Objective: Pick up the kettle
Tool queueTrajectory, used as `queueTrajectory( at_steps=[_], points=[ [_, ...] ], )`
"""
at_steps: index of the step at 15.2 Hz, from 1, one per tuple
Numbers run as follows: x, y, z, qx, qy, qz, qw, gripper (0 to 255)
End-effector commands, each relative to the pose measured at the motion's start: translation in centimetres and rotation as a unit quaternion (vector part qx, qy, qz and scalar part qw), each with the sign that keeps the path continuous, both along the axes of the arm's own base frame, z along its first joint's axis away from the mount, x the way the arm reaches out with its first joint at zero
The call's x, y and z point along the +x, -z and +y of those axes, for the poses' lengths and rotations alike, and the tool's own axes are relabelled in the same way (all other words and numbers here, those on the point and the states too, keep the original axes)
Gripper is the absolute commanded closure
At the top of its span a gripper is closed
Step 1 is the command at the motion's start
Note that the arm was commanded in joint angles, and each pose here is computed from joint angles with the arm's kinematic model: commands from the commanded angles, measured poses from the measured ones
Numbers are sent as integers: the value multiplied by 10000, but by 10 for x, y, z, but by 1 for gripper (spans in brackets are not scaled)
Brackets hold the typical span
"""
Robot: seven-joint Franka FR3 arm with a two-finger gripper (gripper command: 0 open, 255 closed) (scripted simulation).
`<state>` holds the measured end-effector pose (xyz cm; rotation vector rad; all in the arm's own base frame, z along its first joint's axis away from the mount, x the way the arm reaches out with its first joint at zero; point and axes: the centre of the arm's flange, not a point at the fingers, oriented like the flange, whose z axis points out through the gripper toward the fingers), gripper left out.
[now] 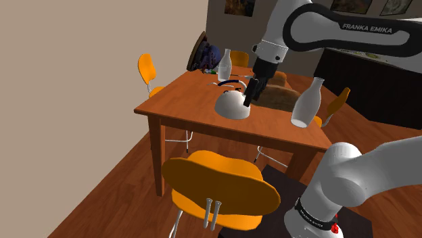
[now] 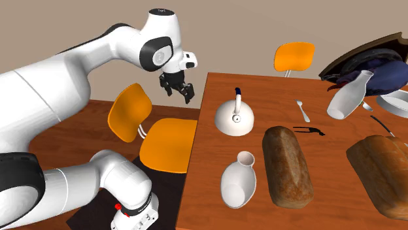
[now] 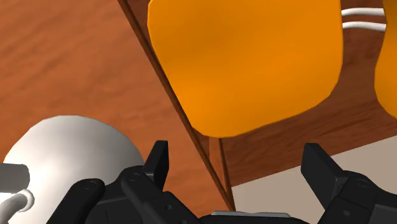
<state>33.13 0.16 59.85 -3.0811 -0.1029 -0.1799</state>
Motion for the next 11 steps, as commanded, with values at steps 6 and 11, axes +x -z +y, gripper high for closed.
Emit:
queueTrajectory(
  at_steps=[6,11],
  points=[
    [36,-9,-56,-37,-488,47,9988,0],
    [78,-19,-109,-75,-974,94,9952,0]
  ],
)
